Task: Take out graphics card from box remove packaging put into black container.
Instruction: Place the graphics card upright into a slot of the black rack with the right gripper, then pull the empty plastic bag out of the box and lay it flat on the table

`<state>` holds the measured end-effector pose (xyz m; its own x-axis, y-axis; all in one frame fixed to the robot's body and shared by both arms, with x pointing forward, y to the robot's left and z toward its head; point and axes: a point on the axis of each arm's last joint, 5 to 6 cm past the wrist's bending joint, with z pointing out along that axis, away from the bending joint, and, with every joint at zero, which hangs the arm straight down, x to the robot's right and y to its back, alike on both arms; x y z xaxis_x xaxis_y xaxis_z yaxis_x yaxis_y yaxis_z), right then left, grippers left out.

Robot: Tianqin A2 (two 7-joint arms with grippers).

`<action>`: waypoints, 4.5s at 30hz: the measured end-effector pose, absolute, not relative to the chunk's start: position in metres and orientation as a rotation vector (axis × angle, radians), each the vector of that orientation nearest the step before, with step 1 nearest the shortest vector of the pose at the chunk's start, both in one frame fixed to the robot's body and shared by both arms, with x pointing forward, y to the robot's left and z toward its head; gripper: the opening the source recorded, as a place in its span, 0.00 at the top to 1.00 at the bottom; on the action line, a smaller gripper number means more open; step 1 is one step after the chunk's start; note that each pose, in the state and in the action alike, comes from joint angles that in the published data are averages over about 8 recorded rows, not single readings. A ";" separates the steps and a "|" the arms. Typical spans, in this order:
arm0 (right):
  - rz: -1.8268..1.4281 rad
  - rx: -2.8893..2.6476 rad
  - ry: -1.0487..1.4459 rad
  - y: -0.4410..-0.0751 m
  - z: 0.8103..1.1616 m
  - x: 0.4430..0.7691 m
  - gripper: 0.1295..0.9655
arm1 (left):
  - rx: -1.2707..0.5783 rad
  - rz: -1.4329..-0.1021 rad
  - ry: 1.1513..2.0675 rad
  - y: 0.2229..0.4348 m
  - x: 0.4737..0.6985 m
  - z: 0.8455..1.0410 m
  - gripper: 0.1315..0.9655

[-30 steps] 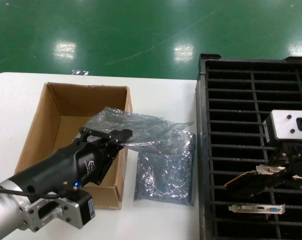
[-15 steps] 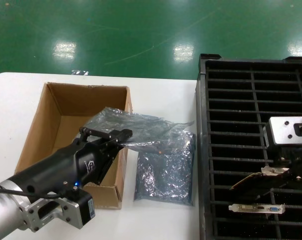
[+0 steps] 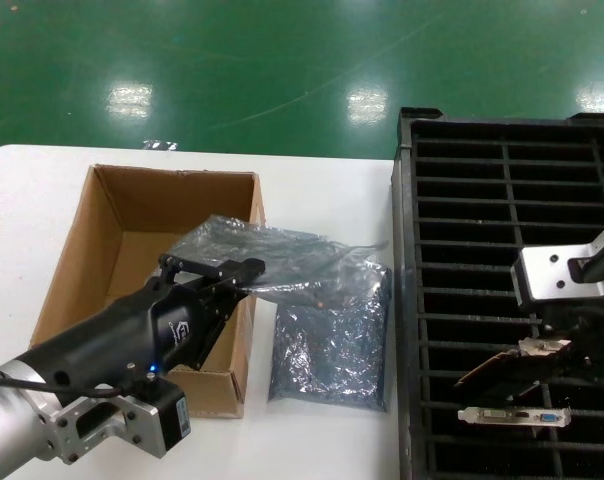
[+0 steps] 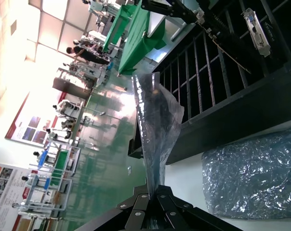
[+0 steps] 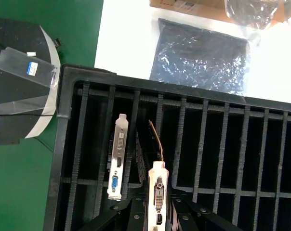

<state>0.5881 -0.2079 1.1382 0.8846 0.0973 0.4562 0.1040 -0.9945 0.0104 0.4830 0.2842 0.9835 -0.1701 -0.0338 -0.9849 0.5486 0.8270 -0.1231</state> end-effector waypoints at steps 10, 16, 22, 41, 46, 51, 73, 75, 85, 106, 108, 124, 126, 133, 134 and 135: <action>-0.714 -3.041 -0.141 -0.200 1.130 0.593 0.93 | 0.407 -0.541 1.674 0.284 0.483 0.983 0.99; -0.714 -3.036 -0.137 -0.194 1.130 0.595 0.93 | 0.407 -0.541 1.674 0.284 0.483 0.983 0.99; -0.708 -3.032 -0.161 -0.185 1.126 0.595 0.93 | 0.407 -0.541 1.674 0.284 0.483 0.983 0.99; -0.704 -3.032 -0.168 -0.183 1.124 0.595 0.93 | 0.407 -0.541 1.674 0.284 0.483 0.983 0.99; -0.704 -3.032 -0.168 -0.183 1.124 0.595 0.83 | 0.407 -0.541 1.674 0.284 0.483 0.983 0.99; -0.704 -3.032 -0.168 -0.183 1.124 0.595 0.73 | 0.407 -0.541 1.674 0.284 0.483 0.983 0.99; -0.706 -3.029 -0.168 -0.183 1.124 0.595 0.25 | 0.304 -0.606 1.734 0.267 0.481 0.985 0.99; -0.706 -3.029 -0.168 -0.183 1.124 0.595 0.21 | 0.238 -0.661 1.768 0.260 0.481 0.985 0.99; -0.706 -3.029 -0.168 -0.183 1.124 0.595 0.06 | -0.305 -1.093 1.926 0.218 0.480 0.969 0.99; -0.706 -3.030 -0.168 -0.183 1.124 0.595 0.00 | -1.147 -1.319 1.683 0.185 0.524 0.916 0.99; -0.706 -3.030 -0.168 -0.183 1.124 0.595 0.00 | -1.145 -1.329 1.674 0.183 0.530 0.914 0.99; -0.706 -3.030 -0.168 -0.183 1.124 0.595 0.00 | -1.076 -1.273 1.697 0.189 0.545 0.905 0.96; -0.705 -3.030 -0.168 -0.183 1.124 0.595 0.00 | -1.051 -1.266 1.705 0.189 0.543 0.908 0.95; -0.705 -3.030 -0.168 -0.183 1.124 0.595 0.00 | -0.916 -1.256 1.728 0.186 0.530 0.931 0.84; -0.705 -3.030 -0.168 -0.183 1.124 0.595 0.00 | -0.898 -1.253 1.730 0.186 0.528 0.935 0.83; -0.705 -3.030 -0.168 -0.183 1.124 0.595 0.00 | -0.882 -1.250 1.731 0.186 0.525 0.938 0.83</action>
<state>0.5945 -0.1832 1.1244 0.8917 0.0990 0.4417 0.1107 -0.9939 -0.0007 0.5253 0.1859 0.9385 -0.4299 -0.8787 -0.2075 -0.0792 0.2657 -0.9608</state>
